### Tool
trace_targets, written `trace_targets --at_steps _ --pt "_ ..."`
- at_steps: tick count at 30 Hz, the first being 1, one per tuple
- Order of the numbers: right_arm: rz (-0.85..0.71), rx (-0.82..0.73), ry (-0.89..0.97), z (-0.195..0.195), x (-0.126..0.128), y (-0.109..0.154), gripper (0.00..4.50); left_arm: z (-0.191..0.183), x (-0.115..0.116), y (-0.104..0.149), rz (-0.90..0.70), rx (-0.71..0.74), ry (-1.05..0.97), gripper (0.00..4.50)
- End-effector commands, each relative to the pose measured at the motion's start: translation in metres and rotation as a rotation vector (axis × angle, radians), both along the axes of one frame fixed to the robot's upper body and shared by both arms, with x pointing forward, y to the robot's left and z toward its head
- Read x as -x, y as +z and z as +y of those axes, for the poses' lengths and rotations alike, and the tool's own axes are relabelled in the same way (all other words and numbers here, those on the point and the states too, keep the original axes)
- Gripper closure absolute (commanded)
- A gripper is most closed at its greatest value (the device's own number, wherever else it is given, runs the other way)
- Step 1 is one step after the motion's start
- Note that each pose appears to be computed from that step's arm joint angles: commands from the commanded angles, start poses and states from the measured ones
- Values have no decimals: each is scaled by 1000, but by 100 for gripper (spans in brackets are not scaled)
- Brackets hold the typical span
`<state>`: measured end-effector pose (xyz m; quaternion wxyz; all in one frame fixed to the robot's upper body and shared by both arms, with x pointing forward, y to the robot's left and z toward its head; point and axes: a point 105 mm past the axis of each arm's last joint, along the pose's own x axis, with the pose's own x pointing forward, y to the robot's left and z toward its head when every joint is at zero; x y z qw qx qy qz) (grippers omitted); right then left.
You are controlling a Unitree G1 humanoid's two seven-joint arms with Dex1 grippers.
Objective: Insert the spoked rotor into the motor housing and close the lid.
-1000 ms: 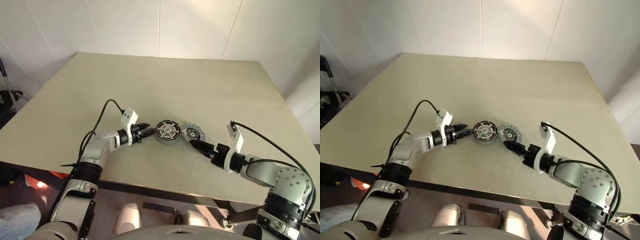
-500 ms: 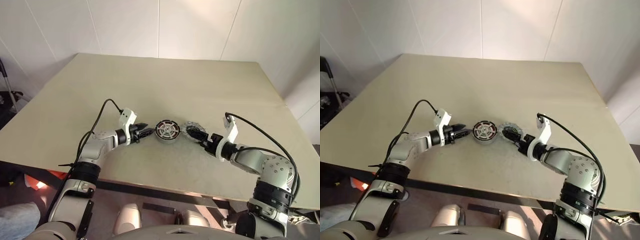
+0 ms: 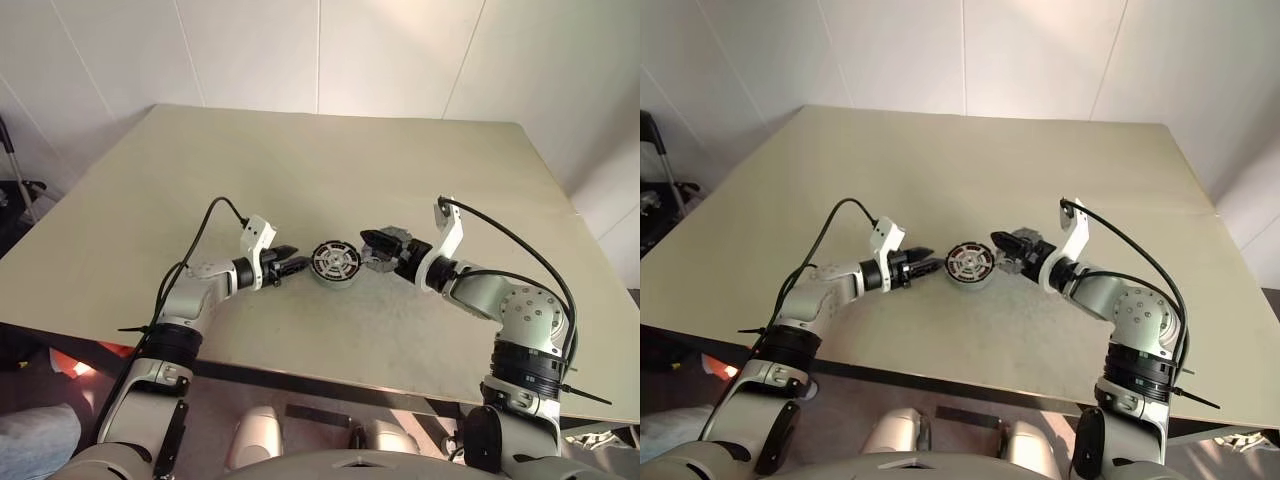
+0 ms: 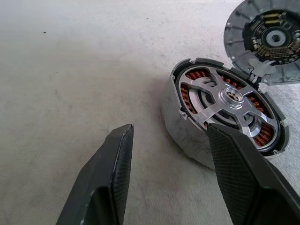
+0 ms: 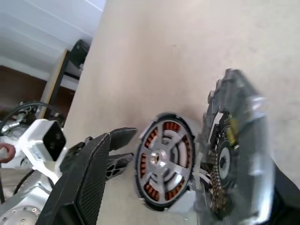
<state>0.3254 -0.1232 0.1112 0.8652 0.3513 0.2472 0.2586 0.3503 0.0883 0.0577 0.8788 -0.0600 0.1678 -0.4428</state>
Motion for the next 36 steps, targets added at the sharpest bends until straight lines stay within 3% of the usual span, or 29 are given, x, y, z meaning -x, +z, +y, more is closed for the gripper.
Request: trace_targets --at_steps 1,7,17,24,29,36 --pt "-103 -16 73 18 2 30 6 -2 0 3 -24 -14 -11 186" --pt "-141 -5 146 40 8 41 6 0 -3 2 -22 -16 2 186" --pt "-166 55 217 64 10 39 6 12 -6 5 -31 -11 45 186" --pt "-481 326 231 65 0 46 6 41 -10 12 -51 -28 105 186" --pt "-530 423 300 70 -9 22 6 61 -13 19 -68 -37 151 186" --pt "-552 540 319 71 -19 -14 6 56 -13 19 -70 -34 147 186"
